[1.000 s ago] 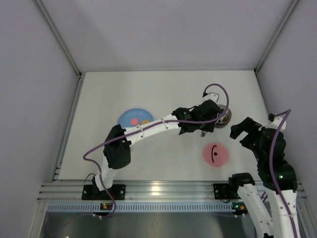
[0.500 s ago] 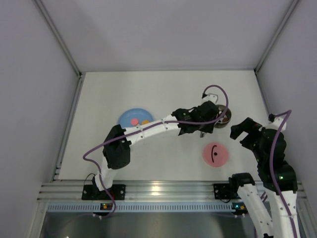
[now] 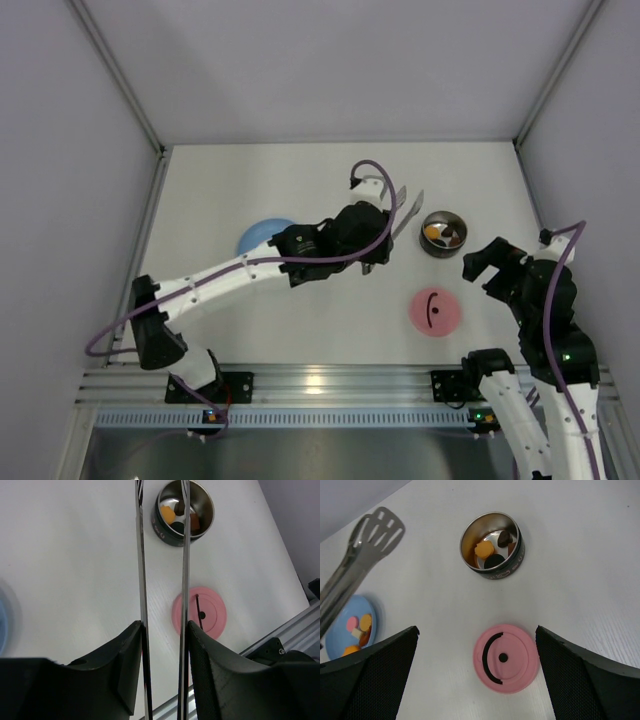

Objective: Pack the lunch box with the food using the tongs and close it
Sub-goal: Place the fake food in the packing box, then pick up the fake food from the plate, then place the fake food in the packing box, then pick up the fake food from the plate.

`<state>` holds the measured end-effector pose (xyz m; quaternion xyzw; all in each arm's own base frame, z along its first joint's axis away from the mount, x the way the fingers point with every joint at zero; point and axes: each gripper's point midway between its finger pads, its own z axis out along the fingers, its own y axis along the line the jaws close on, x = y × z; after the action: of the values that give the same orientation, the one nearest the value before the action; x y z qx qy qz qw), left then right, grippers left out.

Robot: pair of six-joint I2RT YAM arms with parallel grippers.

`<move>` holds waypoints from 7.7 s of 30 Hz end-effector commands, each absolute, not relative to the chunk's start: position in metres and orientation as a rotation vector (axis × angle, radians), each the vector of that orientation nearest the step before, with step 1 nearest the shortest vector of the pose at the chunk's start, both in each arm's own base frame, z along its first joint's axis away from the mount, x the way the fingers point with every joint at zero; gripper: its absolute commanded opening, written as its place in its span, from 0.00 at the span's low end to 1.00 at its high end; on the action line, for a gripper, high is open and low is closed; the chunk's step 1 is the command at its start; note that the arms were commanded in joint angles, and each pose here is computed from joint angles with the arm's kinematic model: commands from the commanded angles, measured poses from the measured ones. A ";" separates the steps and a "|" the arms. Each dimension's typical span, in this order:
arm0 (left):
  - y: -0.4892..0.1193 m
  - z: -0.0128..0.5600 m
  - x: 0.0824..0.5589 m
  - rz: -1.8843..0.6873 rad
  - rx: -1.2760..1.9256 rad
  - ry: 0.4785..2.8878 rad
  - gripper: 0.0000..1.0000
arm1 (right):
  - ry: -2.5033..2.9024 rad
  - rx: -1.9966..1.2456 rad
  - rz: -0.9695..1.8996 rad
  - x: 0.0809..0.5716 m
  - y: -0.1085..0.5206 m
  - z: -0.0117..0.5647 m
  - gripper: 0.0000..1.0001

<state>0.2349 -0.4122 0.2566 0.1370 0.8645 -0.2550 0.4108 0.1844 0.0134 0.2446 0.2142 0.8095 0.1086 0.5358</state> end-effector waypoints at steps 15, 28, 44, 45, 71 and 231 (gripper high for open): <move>-0.199 0.206 0.218 -0.186 -0.177 2.248 0.50 | 1.967 0.475 0.334 0.207 0.029 0.224 0.99; -0.159 0.161 0.227 -0.098 -0.309 2.314 0.52 | 1.979 0.452 0.352 0.210 0.033 0.220 1.00; -0.165 0.121 0.240 -0.048 -0.296 2.374 0.52 | 1.992 0.441 0.346 0.211 0.033 0.214 0.99; -0.164 0.119 0.240 -0.043 -0.301 2.376 0.52 | 1.994 0.441 0.345 0.211 0.033 0.214 0.99; -0.161 0.107 0.243 -0.093 -0.329 2.411 0.32 | 1.999 0.436 0.355 0.209 0.035 0.210 1.00; -0.173 0.123 0.194 -0.094 -0.226 2.411 0.38 | 2.004 0.474 0.342 0.212 0.032 0.204 0.99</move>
<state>0.1903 -0.1706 0.1210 -0.0850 0.9346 -0.0293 0.3441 0.2027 0.0334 0.1906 0.1933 0.8479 0.1343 0.4751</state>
